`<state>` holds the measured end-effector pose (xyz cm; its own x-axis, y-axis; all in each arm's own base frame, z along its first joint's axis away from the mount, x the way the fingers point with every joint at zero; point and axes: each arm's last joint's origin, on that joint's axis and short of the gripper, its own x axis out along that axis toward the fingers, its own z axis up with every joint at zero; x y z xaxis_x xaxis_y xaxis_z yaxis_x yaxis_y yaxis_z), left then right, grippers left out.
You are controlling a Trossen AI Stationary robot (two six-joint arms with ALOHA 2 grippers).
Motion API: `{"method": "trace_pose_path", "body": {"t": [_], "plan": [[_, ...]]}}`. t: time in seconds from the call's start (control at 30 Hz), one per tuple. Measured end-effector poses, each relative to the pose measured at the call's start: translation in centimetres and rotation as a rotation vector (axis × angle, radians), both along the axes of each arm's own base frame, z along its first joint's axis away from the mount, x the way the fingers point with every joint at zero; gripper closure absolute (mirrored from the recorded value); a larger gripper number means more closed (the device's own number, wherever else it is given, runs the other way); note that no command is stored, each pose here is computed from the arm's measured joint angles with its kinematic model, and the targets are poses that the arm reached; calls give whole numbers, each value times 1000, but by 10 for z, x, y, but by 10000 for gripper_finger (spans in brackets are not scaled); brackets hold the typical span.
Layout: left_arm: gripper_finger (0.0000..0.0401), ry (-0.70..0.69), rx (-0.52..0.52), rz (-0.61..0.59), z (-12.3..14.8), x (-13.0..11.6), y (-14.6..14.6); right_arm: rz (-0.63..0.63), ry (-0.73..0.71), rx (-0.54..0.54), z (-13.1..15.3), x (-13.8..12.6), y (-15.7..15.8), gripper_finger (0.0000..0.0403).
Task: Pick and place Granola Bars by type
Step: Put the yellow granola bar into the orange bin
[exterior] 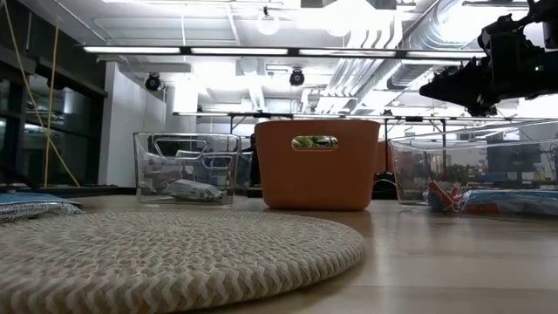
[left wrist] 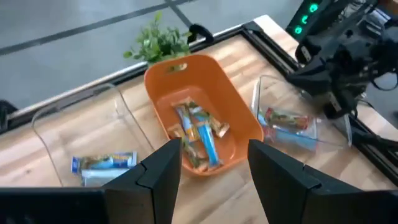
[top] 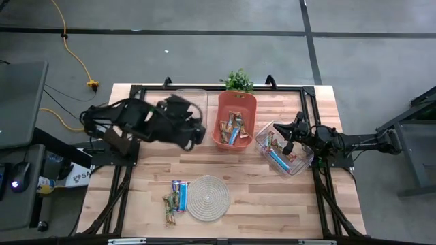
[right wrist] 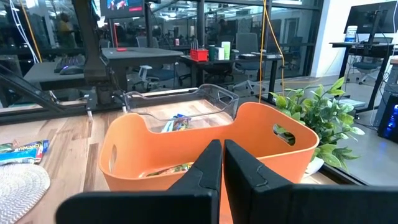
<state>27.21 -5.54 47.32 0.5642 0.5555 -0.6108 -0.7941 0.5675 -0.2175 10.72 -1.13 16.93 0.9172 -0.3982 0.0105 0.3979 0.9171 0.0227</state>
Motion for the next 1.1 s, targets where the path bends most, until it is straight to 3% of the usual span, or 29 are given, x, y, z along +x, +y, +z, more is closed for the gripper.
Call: {"method": "trace_pose_path", "body": {"t": [0.2, 0.43, 0.63, 0.93, 1.1], "plan": [[219, 11, -56, 18, -22, -2, -24, 0, 3, 0, 0, 0, 0, 402], [219, 114, -235, 97, -72, 1, -48, 0, 3, 0, 0, 0, 0, 402], [219, 192, -395, 232, -115, -11, -79, 0, 1, 0, 0, 0, 0, 402], [219, 239, -588, 437, -147, -43, -124, 1, 1, 0, 0, 0, 0, 402], [219, 277, -690, 430, -158, -50, -143, 0, 0, 0, 0, 0, 0, 402]]}}
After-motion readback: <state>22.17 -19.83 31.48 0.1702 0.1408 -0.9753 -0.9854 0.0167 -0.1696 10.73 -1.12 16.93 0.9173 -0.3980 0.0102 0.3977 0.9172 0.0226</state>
